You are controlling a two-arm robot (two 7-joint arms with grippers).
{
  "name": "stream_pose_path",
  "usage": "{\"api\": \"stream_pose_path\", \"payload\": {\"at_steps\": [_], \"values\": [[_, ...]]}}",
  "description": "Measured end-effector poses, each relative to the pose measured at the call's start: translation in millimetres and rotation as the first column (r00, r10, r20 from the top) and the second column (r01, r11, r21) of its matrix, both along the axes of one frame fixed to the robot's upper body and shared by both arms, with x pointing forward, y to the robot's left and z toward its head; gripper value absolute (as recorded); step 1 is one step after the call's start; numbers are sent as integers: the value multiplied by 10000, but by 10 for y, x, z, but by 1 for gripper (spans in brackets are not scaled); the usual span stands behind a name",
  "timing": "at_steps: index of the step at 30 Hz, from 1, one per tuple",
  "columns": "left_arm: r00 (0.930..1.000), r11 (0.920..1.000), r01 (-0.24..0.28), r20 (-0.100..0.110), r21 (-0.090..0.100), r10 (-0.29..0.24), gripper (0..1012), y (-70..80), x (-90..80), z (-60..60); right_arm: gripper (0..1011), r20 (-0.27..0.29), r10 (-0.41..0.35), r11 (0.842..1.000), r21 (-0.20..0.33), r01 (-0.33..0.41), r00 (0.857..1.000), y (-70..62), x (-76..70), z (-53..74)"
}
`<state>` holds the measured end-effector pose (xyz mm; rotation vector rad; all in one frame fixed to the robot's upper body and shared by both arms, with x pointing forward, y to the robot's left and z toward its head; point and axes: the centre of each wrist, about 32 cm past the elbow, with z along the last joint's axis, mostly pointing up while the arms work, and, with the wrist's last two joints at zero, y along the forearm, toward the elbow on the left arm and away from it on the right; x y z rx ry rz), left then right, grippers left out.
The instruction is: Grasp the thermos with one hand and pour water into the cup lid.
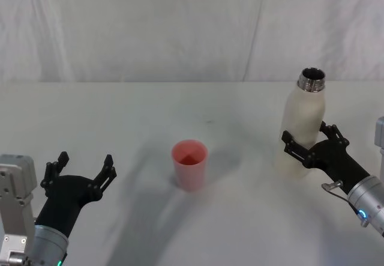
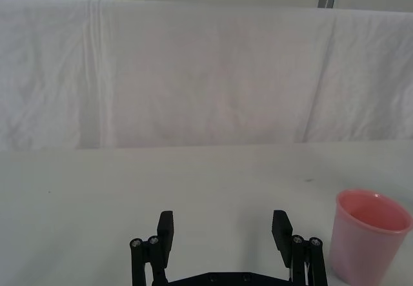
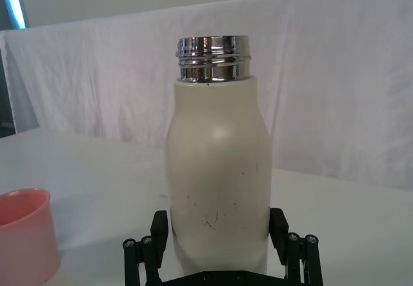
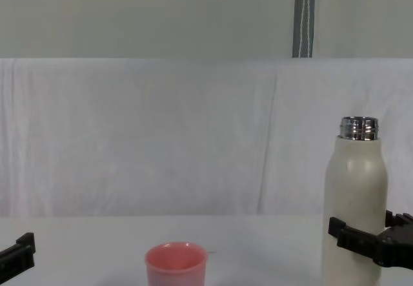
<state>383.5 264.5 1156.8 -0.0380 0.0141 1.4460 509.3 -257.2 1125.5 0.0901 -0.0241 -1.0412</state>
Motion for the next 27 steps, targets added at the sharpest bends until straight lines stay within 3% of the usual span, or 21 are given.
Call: {"api": "stream_pose_path", "payload": {"at_steps": [27], "values": [[10000, 10000, 0, 0, -1, 0, 1001, 0, 0, 0, 1002, -80, -83, 10000, -29, 83, 9999, 3, -104, 8]]}}
